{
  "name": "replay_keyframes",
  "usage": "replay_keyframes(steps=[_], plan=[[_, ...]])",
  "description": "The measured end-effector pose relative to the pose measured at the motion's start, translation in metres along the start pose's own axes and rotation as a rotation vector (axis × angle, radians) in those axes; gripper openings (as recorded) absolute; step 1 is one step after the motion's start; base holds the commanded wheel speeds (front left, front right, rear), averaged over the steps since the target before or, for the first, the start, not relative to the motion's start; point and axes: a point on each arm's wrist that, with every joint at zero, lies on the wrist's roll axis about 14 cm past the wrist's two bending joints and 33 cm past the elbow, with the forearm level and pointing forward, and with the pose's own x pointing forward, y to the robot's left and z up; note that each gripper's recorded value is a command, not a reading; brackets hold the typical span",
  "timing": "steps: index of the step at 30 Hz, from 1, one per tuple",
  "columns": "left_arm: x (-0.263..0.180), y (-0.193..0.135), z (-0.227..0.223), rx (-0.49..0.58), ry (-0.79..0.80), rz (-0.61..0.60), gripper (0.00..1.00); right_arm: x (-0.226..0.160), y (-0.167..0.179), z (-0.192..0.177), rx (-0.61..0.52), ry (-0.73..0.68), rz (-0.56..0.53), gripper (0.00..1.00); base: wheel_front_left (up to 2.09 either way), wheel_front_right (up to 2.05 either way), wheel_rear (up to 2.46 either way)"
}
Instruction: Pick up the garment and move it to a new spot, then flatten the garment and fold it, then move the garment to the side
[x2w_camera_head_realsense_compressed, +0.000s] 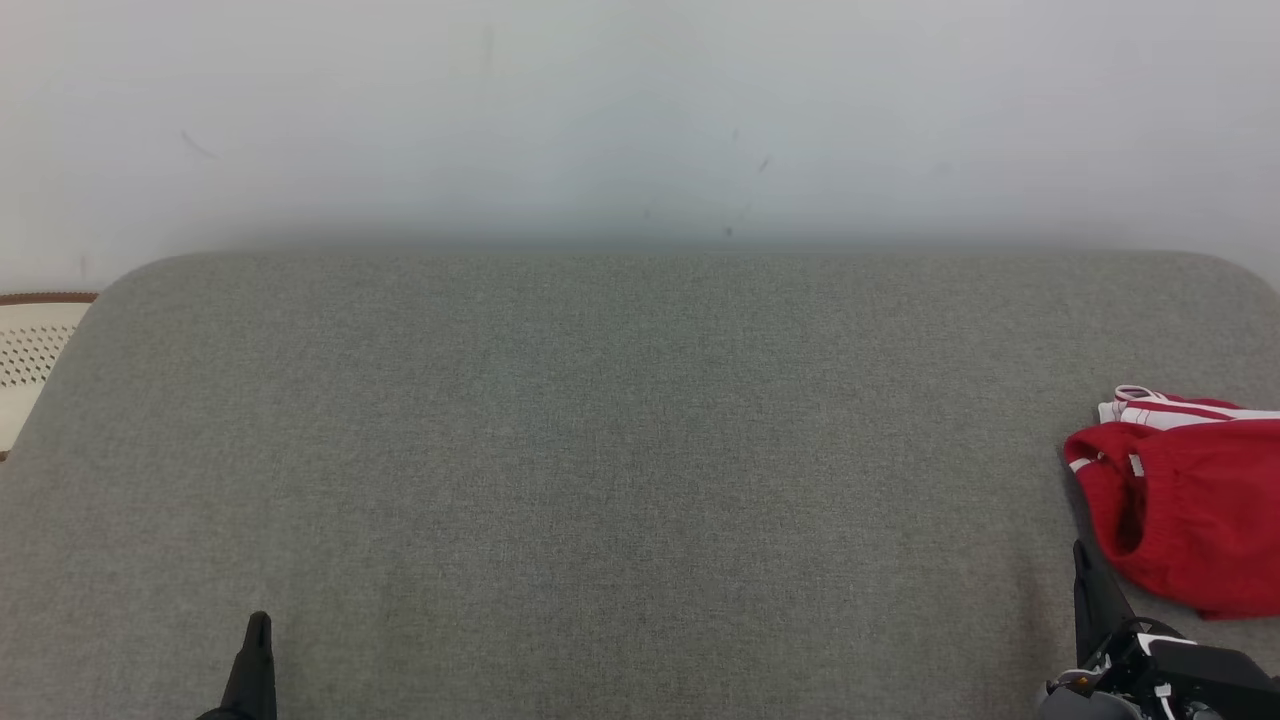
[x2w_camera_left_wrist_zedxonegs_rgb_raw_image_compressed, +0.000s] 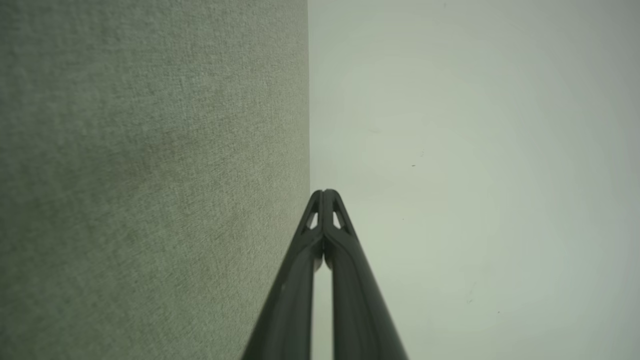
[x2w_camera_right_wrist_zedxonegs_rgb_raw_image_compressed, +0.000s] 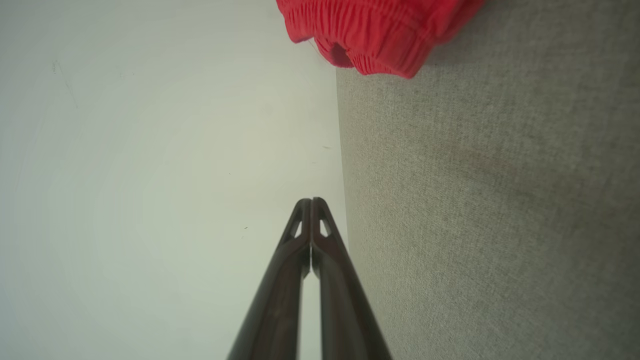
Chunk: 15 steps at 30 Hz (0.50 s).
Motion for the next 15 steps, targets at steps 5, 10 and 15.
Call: replay_keyframes(steps=[5, 10, 15], plan=[[0.0000, 0.0000, -0.0001, 0.000, 0.000, 0.000, 0.00, 0.0000, 0.0000, 0.0000, 0.000, 0.000, 0.000, 0.00, 0.00, 0.00, 0.00], [0.0000, 0.0000, -0.0001, 0.000, 0.000, 0.000, 0.00, 0.0000, 0.0000, 0.0000, 0.000, 0.000, 0.000, 0.00, 0.00, 0.00, 0.00], [0.0000, 0.0000, -0.0001, 0.000, 0.000, 0.000, 0.00, 0.0000, 0.0000, 0.0001, 0.001, 0.000, 0.000, 0.00, 0.00, 0.00, 0.00]])
